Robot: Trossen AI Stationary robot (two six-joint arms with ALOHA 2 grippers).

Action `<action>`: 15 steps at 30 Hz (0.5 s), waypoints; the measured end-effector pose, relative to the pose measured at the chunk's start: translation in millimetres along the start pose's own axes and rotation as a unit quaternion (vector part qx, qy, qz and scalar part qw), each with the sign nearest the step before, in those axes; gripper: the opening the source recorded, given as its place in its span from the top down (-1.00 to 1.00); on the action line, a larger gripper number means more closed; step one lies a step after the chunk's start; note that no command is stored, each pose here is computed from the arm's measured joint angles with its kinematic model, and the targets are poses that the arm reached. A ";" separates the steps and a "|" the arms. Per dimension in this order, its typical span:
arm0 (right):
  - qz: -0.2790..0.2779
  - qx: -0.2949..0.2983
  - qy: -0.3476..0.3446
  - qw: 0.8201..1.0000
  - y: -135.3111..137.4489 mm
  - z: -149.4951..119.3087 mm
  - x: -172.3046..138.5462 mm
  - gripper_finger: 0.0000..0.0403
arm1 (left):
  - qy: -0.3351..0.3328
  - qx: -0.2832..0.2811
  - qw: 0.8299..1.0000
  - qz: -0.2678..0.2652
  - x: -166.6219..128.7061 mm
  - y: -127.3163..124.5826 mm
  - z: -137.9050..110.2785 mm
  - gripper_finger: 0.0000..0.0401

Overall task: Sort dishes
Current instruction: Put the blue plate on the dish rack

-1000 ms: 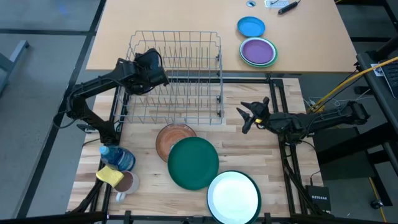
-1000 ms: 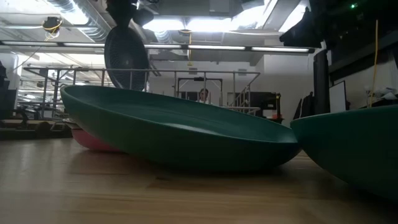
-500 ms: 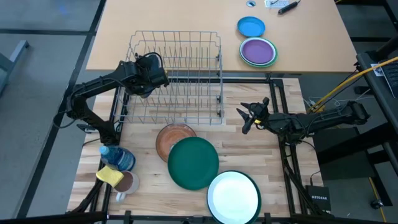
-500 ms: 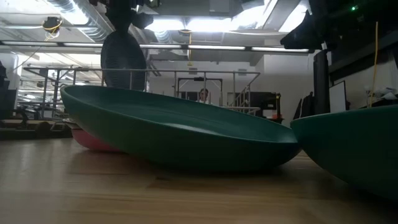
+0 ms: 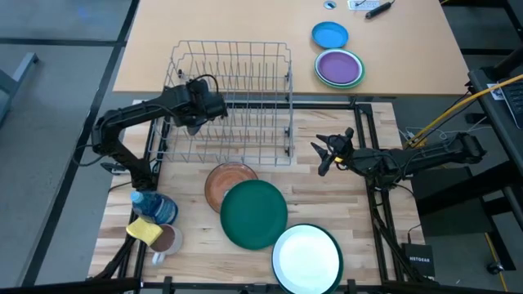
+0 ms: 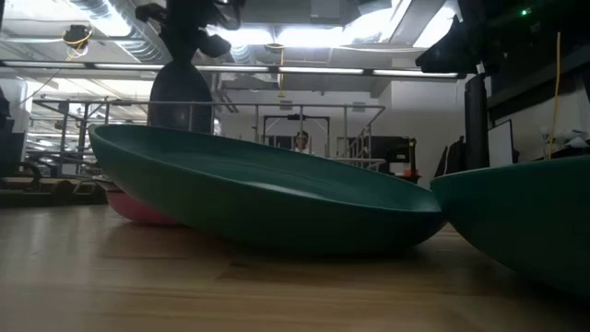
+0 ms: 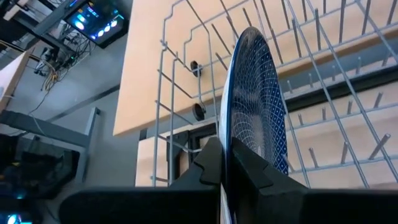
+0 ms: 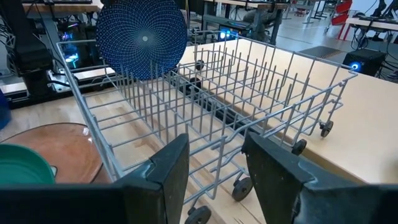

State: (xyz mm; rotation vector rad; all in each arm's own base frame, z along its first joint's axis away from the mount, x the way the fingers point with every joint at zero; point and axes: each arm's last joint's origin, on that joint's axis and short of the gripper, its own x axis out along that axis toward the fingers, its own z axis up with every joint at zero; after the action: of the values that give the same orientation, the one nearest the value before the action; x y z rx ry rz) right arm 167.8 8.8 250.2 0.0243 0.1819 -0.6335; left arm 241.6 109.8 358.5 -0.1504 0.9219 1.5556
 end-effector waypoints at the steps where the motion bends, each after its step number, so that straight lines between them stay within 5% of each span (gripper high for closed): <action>1: 0.000 0.000 0.000 1.000 0.0 0.0 0.0 0.19 | 0.005 0.003 1.000 -0.003 0.6 -2.5 -0.5 1.00; 15: -0.002 -0.009 0.008 1.000 -0.4 -2.1 0.0 0.19 | 0.055 0.045 0.997 -0.013 11.9 -34.2 -6.5 0.91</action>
State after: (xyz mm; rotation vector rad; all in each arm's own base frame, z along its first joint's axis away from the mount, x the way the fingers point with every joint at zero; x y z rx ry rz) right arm 167.3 8.7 248.1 0.0123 0.2039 -0.6352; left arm 266.4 112.4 331.5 -0.1847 1.0709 1.4906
